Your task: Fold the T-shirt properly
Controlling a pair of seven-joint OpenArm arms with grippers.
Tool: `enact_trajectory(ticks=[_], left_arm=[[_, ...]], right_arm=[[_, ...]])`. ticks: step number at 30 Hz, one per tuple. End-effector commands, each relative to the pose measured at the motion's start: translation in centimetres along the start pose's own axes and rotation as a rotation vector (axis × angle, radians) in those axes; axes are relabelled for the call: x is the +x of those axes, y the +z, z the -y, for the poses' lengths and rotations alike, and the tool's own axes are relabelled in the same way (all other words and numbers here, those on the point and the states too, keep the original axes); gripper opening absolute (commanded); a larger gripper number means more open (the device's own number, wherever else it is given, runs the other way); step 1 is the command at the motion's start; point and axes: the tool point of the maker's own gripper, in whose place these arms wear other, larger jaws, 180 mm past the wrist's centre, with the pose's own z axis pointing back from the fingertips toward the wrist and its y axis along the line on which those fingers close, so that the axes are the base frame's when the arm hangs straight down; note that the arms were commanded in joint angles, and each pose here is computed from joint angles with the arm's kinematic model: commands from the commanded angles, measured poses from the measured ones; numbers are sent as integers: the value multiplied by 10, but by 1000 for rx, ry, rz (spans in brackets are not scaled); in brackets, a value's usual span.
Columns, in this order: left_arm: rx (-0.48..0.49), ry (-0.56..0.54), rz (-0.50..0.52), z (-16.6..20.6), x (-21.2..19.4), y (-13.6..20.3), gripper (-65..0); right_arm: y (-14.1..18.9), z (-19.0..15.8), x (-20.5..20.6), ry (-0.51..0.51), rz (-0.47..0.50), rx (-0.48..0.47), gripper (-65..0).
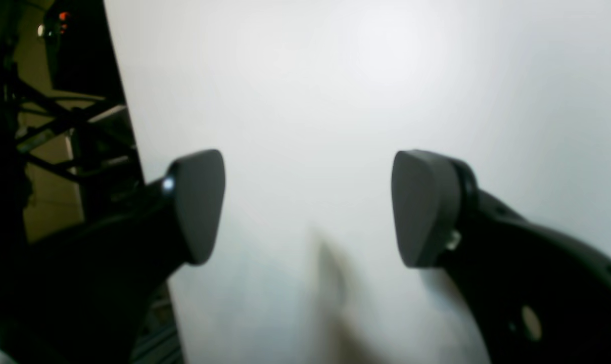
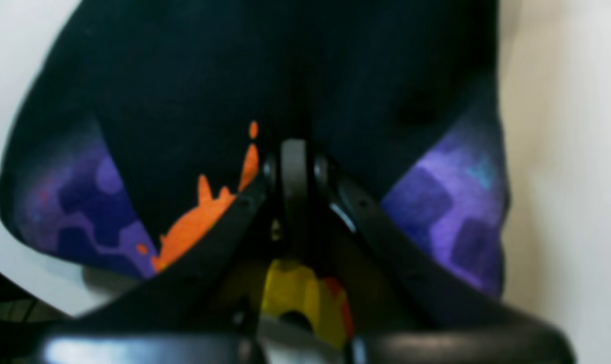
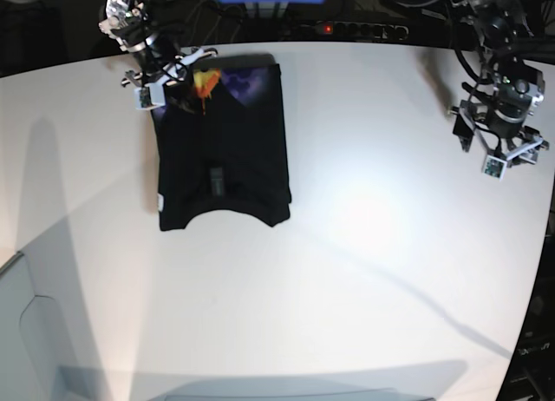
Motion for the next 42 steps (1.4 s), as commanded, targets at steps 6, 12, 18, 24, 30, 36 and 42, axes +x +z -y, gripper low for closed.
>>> enact_trajectory(ticks=[6,12,18,24,30,36,42], left_arm=[[61,1,-1,-18,-11,20,-155],[73,92,-87,-11,-53,32,-190],[48,156,-220,14,-109,54,-542],[32,207,-390,36,-176,95,-645],[-86,269,-544,81,-232,105,-650],[-249,451,-550,151,-271,66,-650],[-400,694,-500,239,-299,20,-650]], right_arm=[[15,-3,49,27,192,-9,-647],[46,-8,105,19,387,-11,-644],[83,18,58,-13,251,-137,-647],[133,21,-7,-65,42,-210,-648],[149,23,-69,-167,-120,-240,-648],[132,25,-145,-226,-313,-233,-648],[110,33,-233,-318,-494,-249,-648]])
